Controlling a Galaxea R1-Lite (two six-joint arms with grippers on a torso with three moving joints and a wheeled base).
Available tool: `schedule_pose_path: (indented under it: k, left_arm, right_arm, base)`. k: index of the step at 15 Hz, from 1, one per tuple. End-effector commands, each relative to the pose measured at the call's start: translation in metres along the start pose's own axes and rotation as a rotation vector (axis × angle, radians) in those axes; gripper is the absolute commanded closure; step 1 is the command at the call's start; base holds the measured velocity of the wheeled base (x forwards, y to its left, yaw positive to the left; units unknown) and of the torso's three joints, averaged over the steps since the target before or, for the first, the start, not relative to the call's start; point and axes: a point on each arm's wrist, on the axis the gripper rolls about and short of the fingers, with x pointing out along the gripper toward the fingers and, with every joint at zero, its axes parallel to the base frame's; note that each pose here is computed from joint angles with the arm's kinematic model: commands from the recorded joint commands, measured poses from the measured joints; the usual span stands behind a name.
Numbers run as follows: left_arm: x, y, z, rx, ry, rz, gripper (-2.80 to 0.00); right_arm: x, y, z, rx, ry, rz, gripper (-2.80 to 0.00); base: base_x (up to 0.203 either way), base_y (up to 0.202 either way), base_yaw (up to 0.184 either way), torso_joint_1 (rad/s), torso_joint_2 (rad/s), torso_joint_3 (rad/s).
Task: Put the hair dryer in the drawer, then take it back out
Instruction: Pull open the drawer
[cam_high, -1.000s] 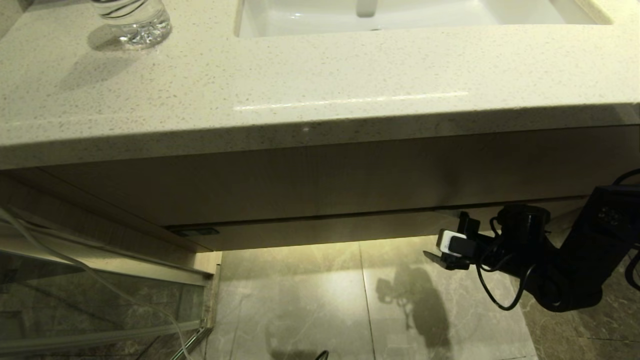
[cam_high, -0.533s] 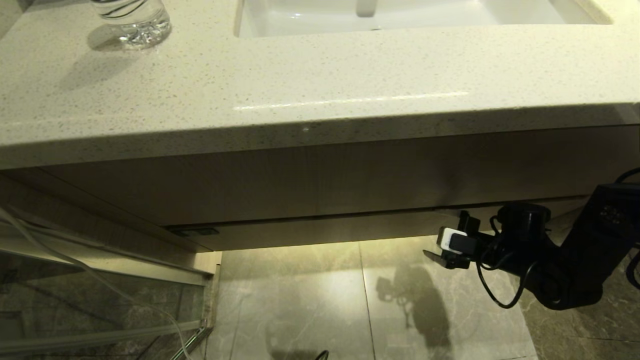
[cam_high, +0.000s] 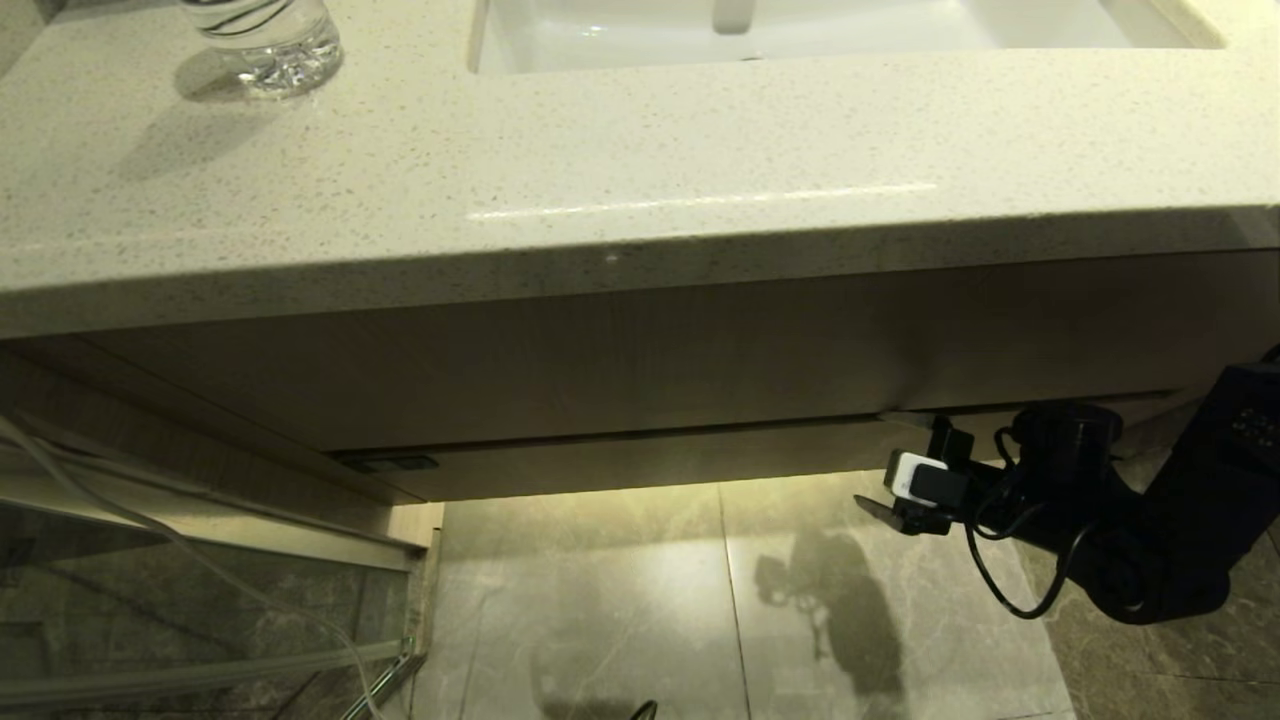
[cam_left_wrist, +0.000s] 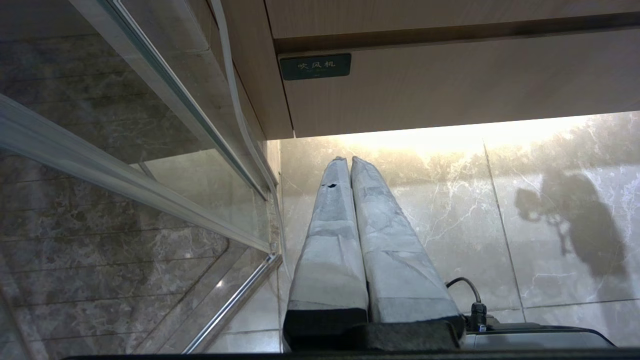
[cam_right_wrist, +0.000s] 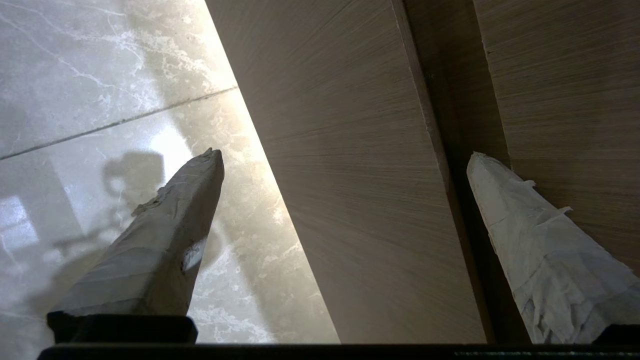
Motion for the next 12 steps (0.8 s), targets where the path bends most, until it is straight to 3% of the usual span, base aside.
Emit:
schedule_pose_path:
  k: [1, 12]
  left_arm:
    - [0.0, 0.0, 0.0, 0.0, 0.0, -0.001, 0.0]
    - [0.0, 0.0, 0.0, 0.0, 0.0, -0.001, 0.0]
  right_arm:
    - [0.002, -0.002, 0.0, -0.016, -0.011, -0.011, -2.8]
    - [0.016, 0.012, -0.009, -0.02, -0.014, -0.016, -2.8]
  base:
    - [0.0, 0.0, 0.0, 0.0, 0.0, 0.0]
    - [0.0, 0.0, 0.0, 0.0, 0.0, 0.0]
